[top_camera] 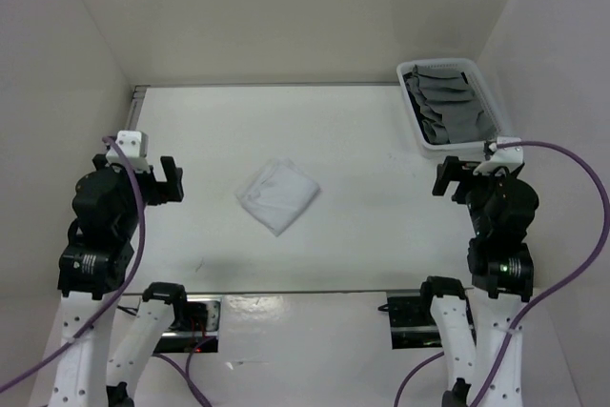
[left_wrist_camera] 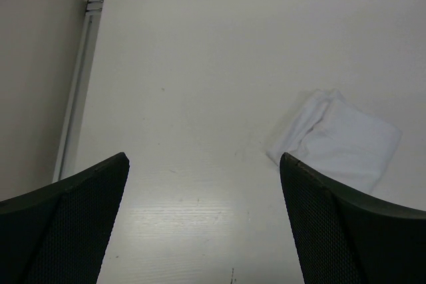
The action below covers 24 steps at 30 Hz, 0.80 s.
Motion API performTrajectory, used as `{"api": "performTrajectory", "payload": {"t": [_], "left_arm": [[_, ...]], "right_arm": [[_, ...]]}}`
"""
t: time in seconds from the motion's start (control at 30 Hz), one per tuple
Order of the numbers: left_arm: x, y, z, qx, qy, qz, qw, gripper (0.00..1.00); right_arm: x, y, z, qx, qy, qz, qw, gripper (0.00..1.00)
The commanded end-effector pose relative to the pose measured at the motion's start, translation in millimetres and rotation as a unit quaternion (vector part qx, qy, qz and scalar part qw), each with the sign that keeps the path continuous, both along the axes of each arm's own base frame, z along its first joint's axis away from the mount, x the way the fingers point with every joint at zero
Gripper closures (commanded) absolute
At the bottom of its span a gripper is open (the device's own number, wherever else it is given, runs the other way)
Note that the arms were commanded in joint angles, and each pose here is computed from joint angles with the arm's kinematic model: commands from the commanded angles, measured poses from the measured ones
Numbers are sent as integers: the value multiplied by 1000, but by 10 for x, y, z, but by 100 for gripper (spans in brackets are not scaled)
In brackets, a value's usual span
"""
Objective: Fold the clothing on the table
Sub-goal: Fold the skirt
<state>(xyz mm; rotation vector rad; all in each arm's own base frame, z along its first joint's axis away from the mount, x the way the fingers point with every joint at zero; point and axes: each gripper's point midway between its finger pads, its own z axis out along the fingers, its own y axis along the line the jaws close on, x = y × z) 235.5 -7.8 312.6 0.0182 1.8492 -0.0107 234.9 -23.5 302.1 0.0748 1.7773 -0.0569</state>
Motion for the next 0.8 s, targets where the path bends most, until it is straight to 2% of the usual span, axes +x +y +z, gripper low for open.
{"api": "performTrajectory", "payload": {"t": [0.0,0.17,0.77], "left_arm": [[11,112,48,-6,-30,31,999,0],[6,193,-234,5,-9,42,999,0],[56,163,-330,3,13,22,1000,0]], "right_arm": [[-151,-52,201,-1,-46,-20,999,1],[-194,-151,228,-3,-57,-42,997,1],[-152,-141,158,-7,-45,-30,999,1]]}}
